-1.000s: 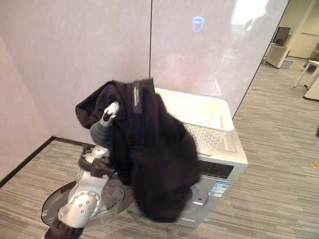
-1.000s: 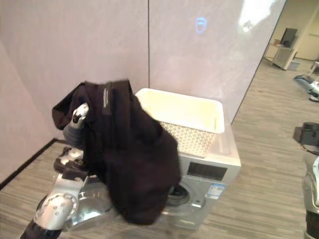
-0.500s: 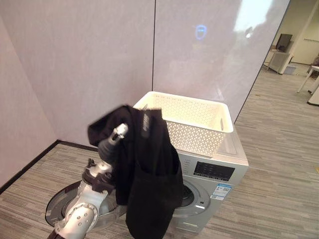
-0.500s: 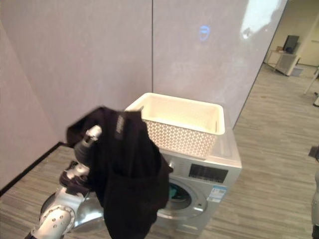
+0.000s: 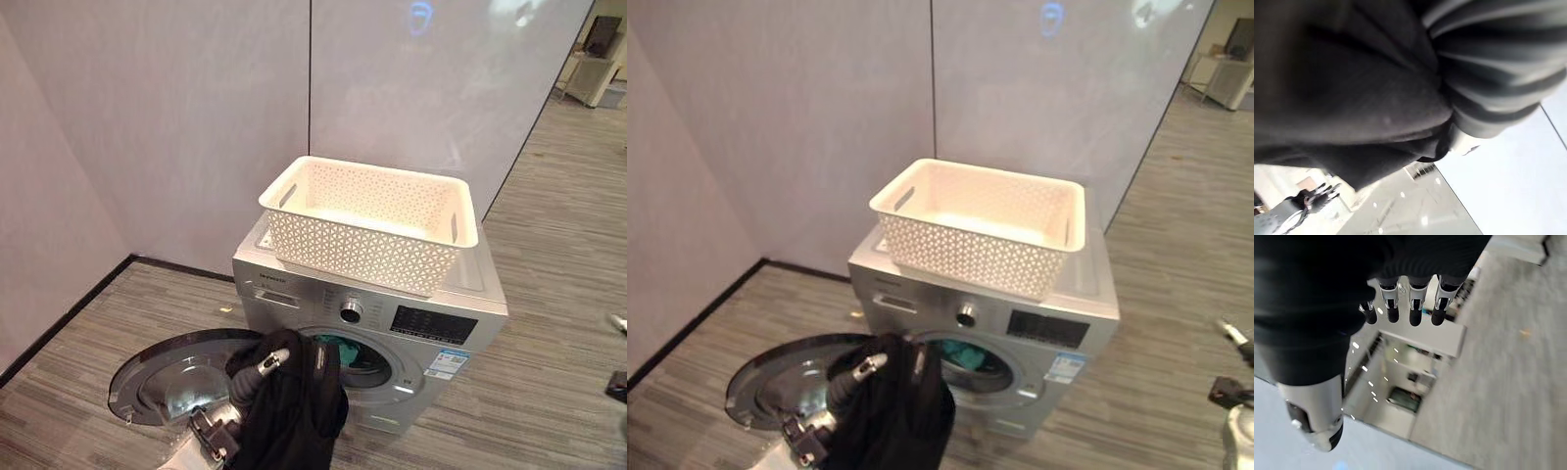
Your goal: Grab the laundry basket,head to the washer,open it,put in the laundry and shut it.
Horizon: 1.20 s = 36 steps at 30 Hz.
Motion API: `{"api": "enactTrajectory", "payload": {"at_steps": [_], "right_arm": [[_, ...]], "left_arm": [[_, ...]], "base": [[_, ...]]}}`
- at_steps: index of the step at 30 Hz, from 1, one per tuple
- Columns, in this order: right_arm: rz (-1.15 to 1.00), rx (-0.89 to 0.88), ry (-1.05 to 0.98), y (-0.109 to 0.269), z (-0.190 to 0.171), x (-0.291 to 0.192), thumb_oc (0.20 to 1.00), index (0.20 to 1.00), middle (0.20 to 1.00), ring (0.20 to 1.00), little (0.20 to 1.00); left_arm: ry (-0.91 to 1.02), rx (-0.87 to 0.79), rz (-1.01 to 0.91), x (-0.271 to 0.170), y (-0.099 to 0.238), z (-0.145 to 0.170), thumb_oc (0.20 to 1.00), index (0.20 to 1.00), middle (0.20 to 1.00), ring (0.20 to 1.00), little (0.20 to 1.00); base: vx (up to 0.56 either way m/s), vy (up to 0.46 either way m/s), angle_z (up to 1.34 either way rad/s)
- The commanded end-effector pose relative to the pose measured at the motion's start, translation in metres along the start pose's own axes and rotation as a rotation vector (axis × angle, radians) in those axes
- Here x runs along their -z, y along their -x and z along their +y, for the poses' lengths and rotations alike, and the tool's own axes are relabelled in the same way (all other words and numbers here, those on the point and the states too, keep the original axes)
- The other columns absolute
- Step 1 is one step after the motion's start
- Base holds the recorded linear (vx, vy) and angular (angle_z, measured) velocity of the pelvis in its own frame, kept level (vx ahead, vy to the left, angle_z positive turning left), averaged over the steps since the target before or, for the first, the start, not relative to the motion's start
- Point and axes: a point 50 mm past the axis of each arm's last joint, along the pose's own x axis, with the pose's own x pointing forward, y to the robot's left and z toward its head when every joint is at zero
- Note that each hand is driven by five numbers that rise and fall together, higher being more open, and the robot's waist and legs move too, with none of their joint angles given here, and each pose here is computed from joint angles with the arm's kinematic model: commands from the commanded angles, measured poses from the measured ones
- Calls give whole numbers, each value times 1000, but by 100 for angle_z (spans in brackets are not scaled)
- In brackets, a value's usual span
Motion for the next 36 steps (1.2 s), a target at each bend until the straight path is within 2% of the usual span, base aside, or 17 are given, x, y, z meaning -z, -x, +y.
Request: {"api": "enactTrajectory", "payload": {"at_steps": [1,7,16,19,23,30,33,36], "right_arm": [[-104,56,-137,-21,11,-29,1000,1000,1000,1000,1000],[-16,23,-148,-19,36,-13,1000,1000,1000,1000,1000],[9,-172,-211,1,79,-11,1000,1000,1000,1000,1000],[33,-204,-295,9,93,-11,1000,1000,1000,1000,1000],[58,-287,-306,25,106,-5,1000,1000,1000,1000,1000],[100,-289,-410,35,122,-3,1000,1000,1000,1000,1000],[123,-290,-399,38,125,1,1000,1000,1000,1000,1000],[196,-317,-306,44,135,18,1000,1000,1000,1000,1000]], "left_arm": [[-131,182,-5,-21,-19,-23,200,200,200,200,200],[-195,174,-4,-22,-41,-17,200,200,200,200,200],[-274,107,-186,-45,-74,-16,200,200,200,200,200],[-312,89,-216,-53,-86,-18,200,200,200,200,200],[-326,38,-278,-64,-91,-14,200,200,200,200,200],[-338,-65,-374,-81,-111,-9,200,200,200,200,200],[-341,-90,-416,-90,-118,-10,200,200,200,200,200],[-324,-124,-534,-118,-136,-18,200,200,200,200,200]], "base": [[-86,-20,6],[-182,-12,7],[-111,6,-5],[-62,8,-15],[7,-2,-4],[-17,-7,-2],[12,-28,-4],[27,-25,-7]]}}
